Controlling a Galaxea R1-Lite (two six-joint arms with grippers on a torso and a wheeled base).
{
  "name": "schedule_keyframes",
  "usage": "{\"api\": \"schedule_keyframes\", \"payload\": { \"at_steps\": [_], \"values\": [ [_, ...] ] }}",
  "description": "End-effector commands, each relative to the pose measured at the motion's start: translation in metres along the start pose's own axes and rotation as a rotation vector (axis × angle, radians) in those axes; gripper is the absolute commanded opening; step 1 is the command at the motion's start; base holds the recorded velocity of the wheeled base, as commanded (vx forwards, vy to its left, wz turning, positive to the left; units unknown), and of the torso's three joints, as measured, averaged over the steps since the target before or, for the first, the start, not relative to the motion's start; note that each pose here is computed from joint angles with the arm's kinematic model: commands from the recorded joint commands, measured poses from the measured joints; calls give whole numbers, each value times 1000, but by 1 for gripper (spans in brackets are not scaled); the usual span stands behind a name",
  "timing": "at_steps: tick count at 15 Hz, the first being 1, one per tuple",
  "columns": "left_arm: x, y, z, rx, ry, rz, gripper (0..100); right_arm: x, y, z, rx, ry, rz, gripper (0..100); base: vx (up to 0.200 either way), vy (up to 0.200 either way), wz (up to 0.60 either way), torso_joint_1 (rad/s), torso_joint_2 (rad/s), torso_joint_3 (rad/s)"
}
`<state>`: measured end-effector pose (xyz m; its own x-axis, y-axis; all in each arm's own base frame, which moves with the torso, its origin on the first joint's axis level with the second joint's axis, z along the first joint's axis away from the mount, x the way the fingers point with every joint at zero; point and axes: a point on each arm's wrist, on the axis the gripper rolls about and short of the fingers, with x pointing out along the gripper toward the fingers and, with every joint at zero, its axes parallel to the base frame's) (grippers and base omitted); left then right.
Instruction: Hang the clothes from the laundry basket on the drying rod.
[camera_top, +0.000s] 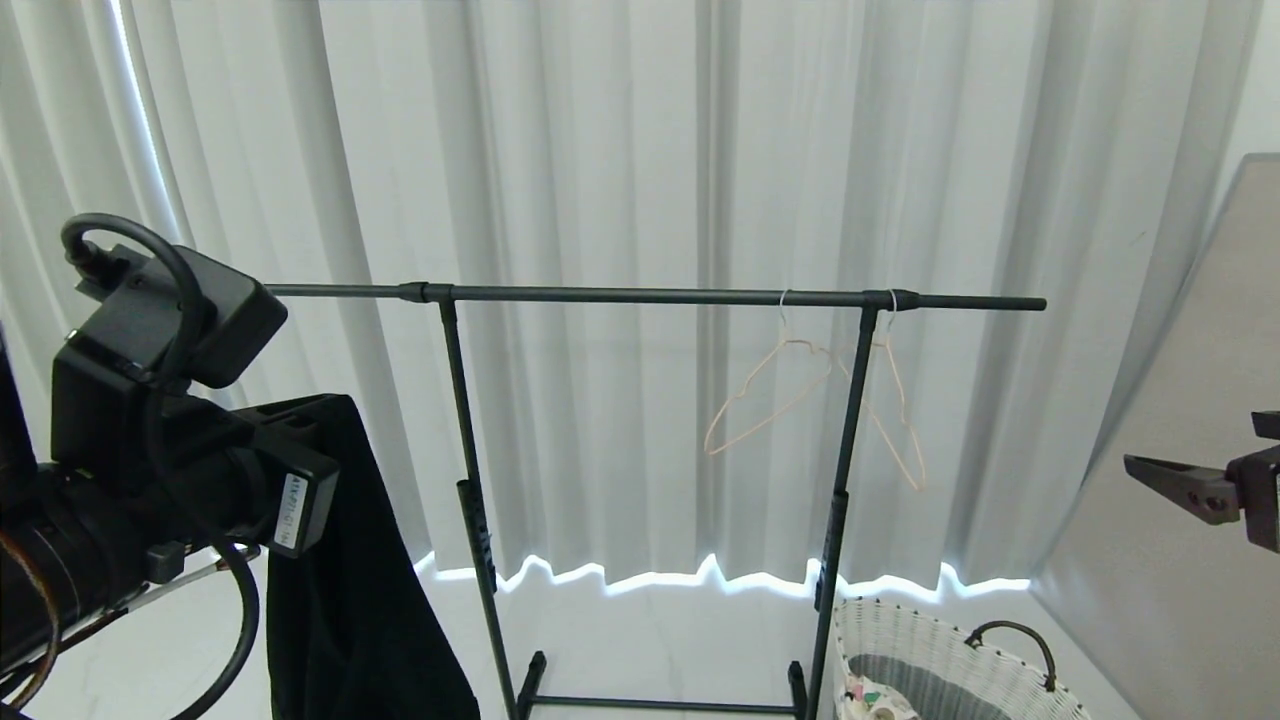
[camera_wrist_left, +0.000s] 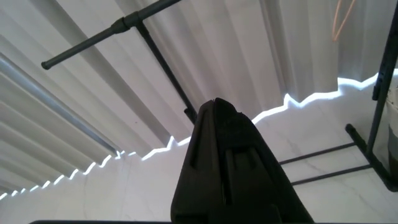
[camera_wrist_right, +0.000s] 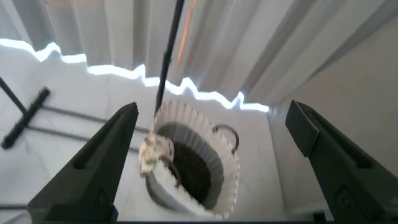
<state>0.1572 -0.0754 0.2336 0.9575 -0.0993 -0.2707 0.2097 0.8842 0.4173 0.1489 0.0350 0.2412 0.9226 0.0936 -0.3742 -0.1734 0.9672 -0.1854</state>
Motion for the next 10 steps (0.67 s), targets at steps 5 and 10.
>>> {"api": "schedule_keyframes", "payload": {
  "at_steps": [5,10],
  "values": [
    [-1,-3,2,3,-10,-16,0,19,3,-3,13,57,64,100,200,0,0,6,1,1],
    [1,-3,3,4,-8,-19,0,50,8,-4,77,86,71,100,200,0,0,1,3,4]
  ]
}}
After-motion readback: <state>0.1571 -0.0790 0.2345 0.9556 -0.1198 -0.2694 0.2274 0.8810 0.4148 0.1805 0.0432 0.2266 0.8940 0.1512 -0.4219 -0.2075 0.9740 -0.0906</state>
